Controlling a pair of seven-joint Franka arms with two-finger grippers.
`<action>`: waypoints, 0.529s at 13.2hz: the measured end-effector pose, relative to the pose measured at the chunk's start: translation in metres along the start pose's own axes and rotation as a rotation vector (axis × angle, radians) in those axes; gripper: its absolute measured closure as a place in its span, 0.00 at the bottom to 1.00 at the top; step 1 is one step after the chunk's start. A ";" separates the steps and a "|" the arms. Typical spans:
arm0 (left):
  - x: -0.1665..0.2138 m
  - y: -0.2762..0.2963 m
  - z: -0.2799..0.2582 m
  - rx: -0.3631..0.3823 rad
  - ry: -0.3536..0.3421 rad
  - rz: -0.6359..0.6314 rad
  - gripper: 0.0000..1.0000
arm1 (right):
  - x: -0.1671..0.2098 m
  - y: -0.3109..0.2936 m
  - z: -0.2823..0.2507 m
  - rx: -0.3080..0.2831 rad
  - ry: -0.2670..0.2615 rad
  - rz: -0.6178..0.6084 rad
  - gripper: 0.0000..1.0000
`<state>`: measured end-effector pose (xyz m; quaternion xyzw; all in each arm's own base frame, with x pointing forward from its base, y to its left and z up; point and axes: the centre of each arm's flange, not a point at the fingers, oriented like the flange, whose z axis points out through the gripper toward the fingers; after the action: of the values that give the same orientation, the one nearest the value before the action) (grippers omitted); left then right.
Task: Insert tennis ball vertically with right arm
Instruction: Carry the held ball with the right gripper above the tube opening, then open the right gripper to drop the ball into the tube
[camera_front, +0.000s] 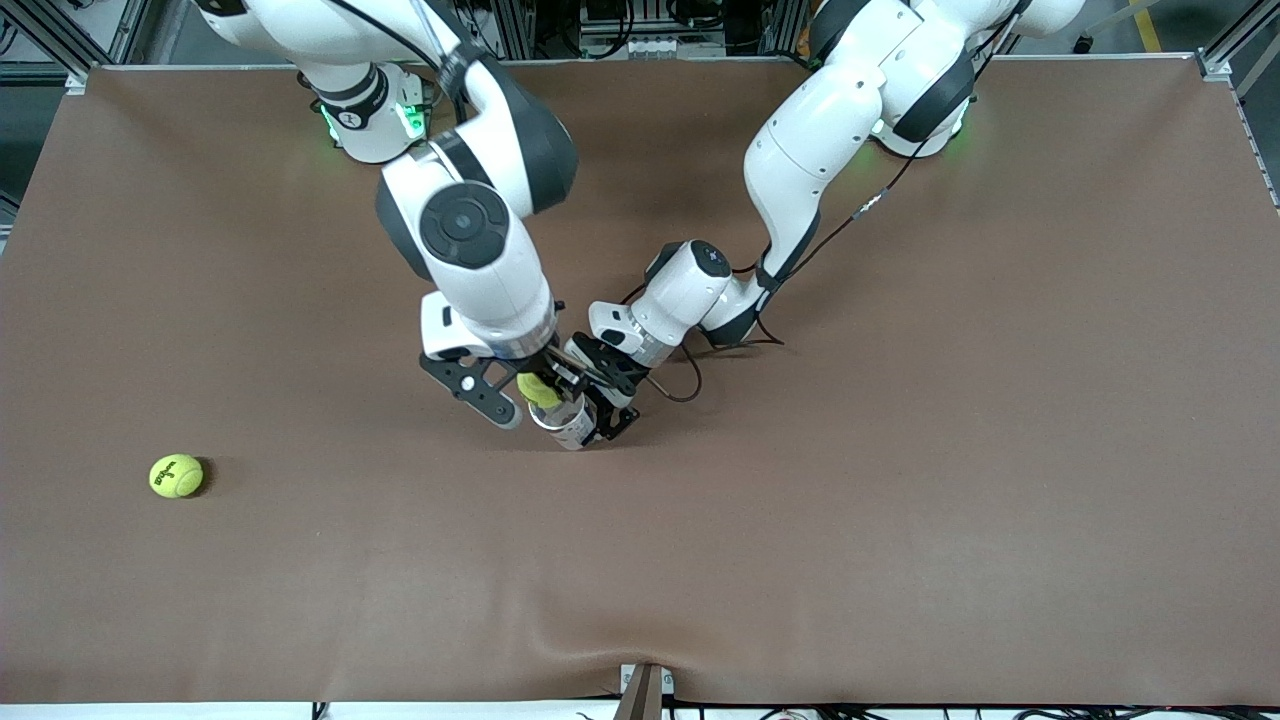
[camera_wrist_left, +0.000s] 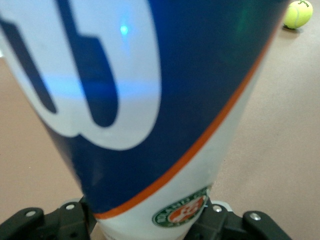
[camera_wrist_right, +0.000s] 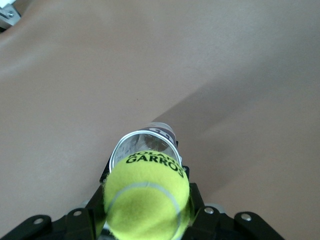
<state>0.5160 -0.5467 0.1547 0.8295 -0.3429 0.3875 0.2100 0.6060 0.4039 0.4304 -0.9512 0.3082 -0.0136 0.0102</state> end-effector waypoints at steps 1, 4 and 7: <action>0.000 0.000 0.000 0.001 0.002 -0.002 0.25 | 0.000 -0.002 0.009 -0.002 0.001 -0.001 0.33; -0.001 0.000 0.000 0.002 0.005 -0.002 0.25 | -0.005 -0.007 0.028 -0.022 0.008 -0.014 0.33; -0.001 0.001 0.000 0.003 0.005 -0.002 0.25 | -0.008 -0.009 0.031 -0.021 0.017 -0.022 0.33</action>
<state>0.5149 -0.5466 0.1537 0.8291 -0.3410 0.3901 0.2101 0.6062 0.4164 0.3996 -0.9544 0.2980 -0.0186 -0.0025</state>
